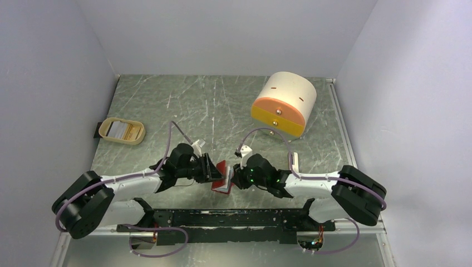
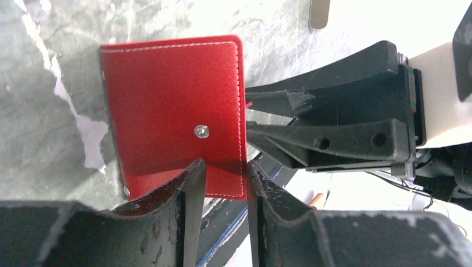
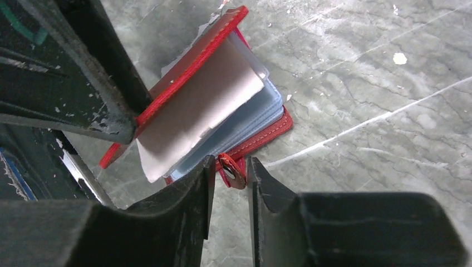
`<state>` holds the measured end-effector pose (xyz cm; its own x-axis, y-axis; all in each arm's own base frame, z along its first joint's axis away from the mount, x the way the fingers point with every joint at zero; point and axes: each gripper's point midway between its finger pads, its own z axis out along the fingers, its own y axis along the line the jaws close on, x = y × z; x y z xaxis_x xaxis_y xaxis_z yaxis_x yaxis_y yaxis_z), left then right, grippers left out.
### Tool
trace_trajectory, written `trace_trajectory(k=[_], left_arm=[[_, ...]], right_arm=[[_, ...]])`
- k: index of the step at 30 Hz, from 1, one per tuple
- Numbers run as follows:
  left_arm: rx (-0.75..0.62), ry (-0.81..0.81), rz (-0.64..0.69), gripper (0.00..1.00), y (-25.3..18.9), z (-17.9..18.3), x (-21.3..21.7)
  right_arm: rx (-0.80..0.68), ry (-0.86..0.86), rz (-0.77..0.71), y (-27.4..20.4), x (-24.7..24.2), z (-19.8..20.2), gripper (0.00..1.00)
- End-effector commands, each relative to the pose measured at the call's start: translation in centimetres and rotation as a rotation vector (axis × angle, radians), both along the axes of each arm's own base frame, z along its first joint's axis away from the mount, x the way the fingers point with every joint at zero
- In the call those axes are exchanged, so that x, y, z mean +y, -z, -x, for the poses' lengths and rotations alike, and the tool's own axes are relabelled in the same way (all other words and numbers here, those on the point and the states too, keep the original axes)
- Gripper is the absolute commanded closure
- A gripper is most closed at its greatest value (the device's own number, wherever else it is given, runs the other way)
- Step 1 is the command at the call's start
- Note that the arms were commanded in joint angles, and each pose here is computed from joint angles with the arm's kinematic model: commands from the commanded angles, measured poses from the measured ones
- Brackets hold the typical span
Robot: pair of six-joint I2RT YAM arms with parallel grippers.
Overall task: Put the credit cards into the card holder
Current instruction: Close the card holder at the center of the board.
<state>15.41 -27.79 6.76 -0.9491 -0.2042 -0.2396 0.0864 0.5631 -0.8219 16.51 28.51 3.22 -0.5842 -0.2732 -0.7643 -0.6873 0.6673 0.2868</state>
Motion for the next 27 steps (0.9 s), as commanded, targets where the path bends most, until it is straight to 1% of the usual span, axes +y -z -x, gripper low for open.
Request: trace_trajectory(k=[1, 3, 4, 7, 9, 10, 14, 15, 16, 20, 25, 27], left_arm=[[-0.072, 0.021, -0.036, 0.58, -0.6, -1.5, -0.7], [-0.078, 0.032, -0.041, 0.48, -0.5, -1.5, -0.9], [-0.082, 0.035, -0.040, 0.46, -0.4, -1.5, -0.9], [-0.091, 0.052, -0.026, 0.45, -0.6, -1.5, -1.1], [-0.093, 0.066, -0.017, 0.44, -0.6, -1.4, -1.4], [-0.089, 0.071, -0.013, 0.45, -0.6, -1.3, -1.4], [-0.071, 0.046, -0.047, 0.65, 0.3, -1.5, -0.9], [-0.069, 0.037, -0.063, 0.69, 0.5, -1.6, -0.6], [-0.069, 0.031, -0.081, 0.71, 0.6, -1.8, -0.4], [-0.082, 0.016, -0.174, 0.71, 1.4, -2.4, 0.5], [-0.101, 0.068, -0.226, 0.69, 2.5, -2.5, 0.5], [-0.108, 0.078, -0.244, 0.65, 3.2, -2.4, 0.7]], right_arm=[[-0.005, 0.051, -0.024, -1.0, -0.6, -0.5, 0.67], [0.015, 0.084, -0.041, -1.6, -0.9, -0.3, 0.64], [0.025, 0.110, -0.050, -2.0, -1.1, -0.4, 0.63], [0.071, 0.221, -0.068, -3.1, -1.9, -0.8, 0.62], [0.127, 0.299, -0.093, -3.8, -2.2, -0.8, 0.63], [0.162, 0.348, -0.109, -4.0, -2.3, -0.8, 0.63], [0.284, 0.521, -0.169, -5.0, -2.4, -1.1, 0.63], [0.314, 0.560, -0.177, -5.0, -2.5, -1.1, 0.63], [0.338, 0.614, -0.172, -4.9, -2.8, -1.3, 0.63], [0.459, 0.777, -0.172, -4.3, -3.5, -0.9, 0.62], [0.581, 0.868, -0.208, -3.2, -3.2, -0.2, 0.62], [0.600, 0.883, -0.209, -2.8, -3.1, -0.1, 0.62]])
